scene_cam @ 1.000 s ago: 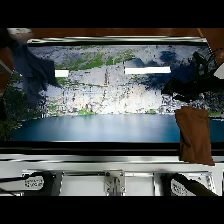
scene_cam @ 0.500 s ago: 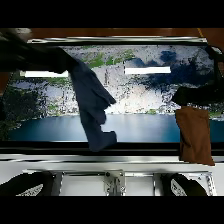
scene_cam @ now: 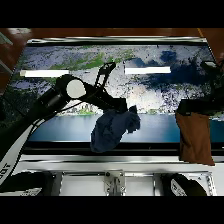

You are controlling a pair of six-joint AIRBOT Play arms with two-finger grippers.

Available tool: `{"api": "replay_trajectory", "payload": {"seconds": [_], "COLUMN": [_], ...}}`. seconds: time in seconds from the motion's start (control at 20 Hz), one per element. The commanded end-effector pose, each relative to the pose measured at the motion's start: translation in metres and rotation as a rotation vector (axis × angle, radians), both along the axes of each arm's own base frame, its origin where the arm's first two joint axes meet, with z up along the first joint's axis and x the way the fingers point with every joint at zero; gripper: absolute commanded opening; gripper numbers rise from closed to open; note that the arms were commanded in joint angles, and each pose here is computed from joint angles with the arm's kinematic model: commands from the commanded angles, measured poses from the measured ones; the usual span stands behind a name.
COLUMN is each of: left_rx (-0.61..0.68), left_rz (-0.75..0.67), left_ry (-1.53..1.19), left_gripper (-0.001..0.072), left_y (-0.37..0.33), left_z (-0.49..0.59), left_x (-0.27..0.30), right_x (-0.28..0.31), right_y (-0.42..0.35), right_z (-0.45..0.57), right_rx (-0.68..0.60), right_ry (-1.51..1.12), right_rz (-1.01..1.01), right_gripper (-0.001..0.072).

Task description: Fold the shirts.

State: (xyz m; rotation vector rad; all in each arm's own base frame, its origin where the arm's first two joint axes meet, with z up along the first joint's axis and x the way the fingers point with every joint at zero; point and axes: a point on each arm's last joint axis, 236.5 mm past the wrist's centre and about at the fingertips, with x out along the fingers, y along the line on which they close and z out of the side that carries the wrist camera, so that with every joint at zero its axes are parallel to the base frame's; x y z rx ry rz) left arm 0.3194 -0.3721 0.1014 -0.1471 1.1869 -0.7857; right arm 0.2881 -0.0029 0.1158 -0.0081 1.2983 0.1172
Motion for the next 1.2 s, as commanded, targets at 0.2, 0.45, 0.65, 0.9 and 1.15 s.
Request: {"api": "replay_trajectory", "payload": {"seconds": [0.2, 0.45, 0.65, 0.9, 1.15], "left_rx": [0.141, 0.106, 0.039, -0.087, -0.097], "left_rz": [0.156, 0.267, 0.351, 0.373, 0.387], "left_ry": [0.224, 0.516, 0.612, 0.606, 0.642], "left_gripper": [0.0716, 0.0716, 0.0716, 0.0714, 0.0714], "left_y": [0.182, 0.204, 0.192, 0.157, 0.121], "left_z": [-0.017, -0.125, -0.175, -0.187, -0.215], "left_x": [-0.002, -0.107, -0.14, -0.127, -0.131], "right_x": [0.007, 0.006, 0.013, 0.011, 0.006], "right_y": [0.003, 0.022, 0.027, 0.039, 0.063], "right_z": [-0.042, -0.091, -0.116, -0.135, -0.149], "right_rx": [0.309, 0.428, 0.449, 0.457, 0.445], "right_ry": [0.102, 0.257, 0.301, 0.38, 0.442], "right_rz": [-0.128, -0.115, -0.122, -0.091, -0.022], "right_gripper": [0.0687, 0.0688, 0.0688, 0.0688, 0.0689]}}
